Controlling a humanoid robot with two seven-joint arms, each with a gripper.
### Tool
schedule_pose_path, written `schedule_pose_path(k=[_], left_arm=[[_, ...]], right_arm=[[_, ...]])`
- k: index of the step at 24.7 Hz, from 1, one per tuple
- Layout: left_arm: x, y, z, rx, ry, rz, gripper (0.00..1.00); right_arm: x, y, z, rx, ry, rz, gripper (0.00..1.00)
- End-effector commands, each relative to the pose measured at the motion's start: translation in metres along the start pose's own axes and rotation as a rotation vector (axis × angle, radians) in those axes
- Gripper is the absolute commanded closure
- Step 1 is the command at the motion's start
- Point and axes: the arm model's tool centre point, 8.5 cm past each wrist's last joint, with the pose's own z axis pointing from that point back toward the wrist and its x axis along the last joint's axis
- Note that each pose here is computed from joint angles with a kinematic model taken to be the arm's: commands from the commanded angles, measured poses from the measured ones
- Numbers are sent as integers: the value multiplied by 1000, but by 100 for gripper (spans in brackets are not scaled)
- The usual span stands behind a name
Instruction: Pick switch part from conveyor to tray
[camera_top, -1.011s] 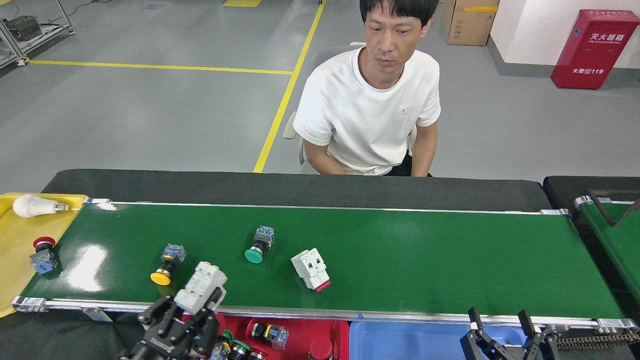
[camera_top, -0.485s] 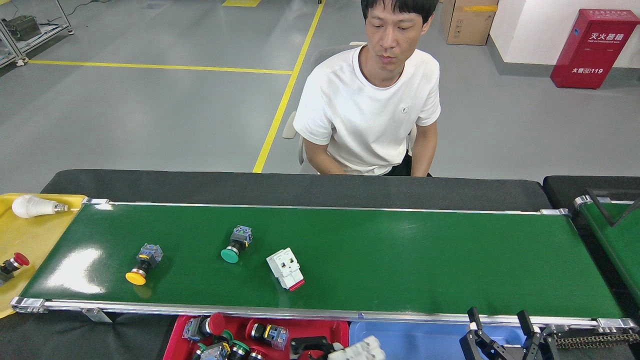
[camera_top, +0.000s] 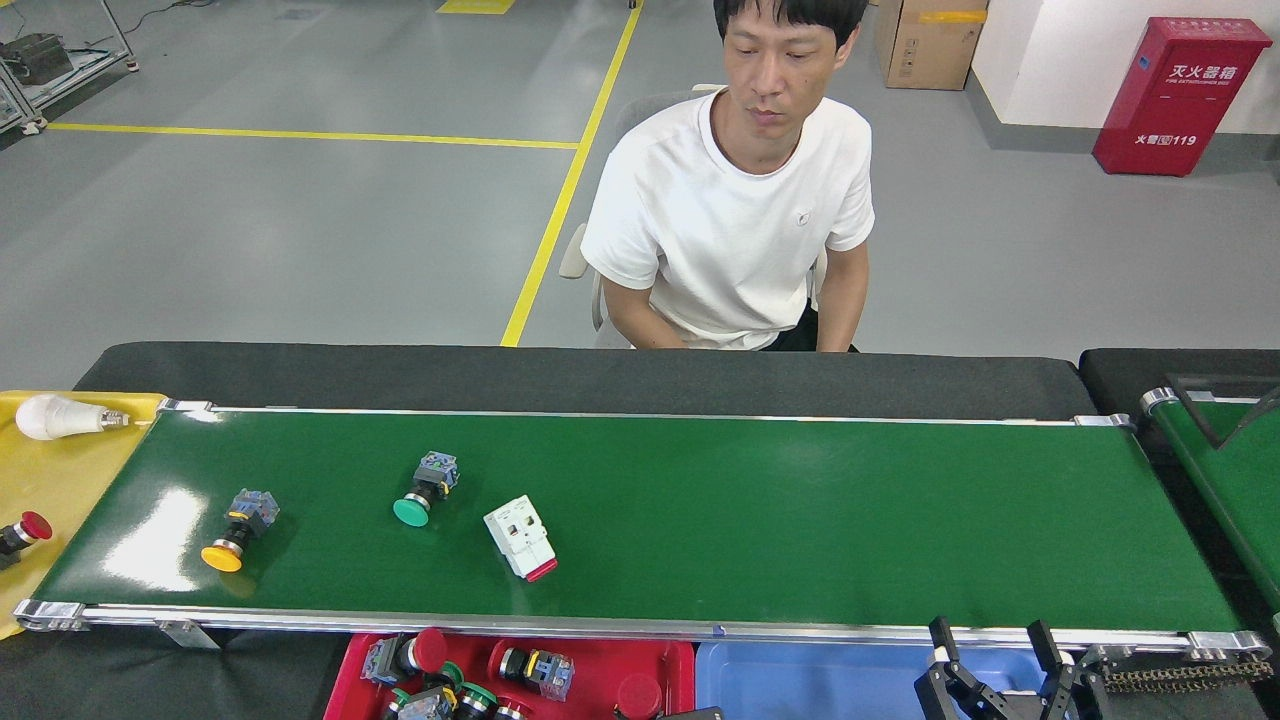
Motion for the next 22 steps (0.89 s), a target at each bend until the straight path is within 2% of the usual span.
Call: schedule_pose_path(k=[1,3,5,10,14,17,22], left_arm=[[-26,16,16,94,83,49,0],[-49,24,35,158,160,106,0],[-75,21,60,179,261,138,0],[-149,-11,162,129,648,166,0],[-177,-46,241,51,909,211,0],[-183,-63,256,19,971,250,0],[-218,-64,249,-6,1006,226,0]], right_arm=[[0,-4,-2,-11,-9,5,0],[0,-5,-2,-13,-10,3,0],[0,-3,-2,-11,-8,0,0],[-1,0,-4,-2,-4,-1,0],[0,-1,-6,-6,-7,-2,0],[0,-1,-6,-8,-8,-3,0],[-3,6,-4,13,2,-6,0]])
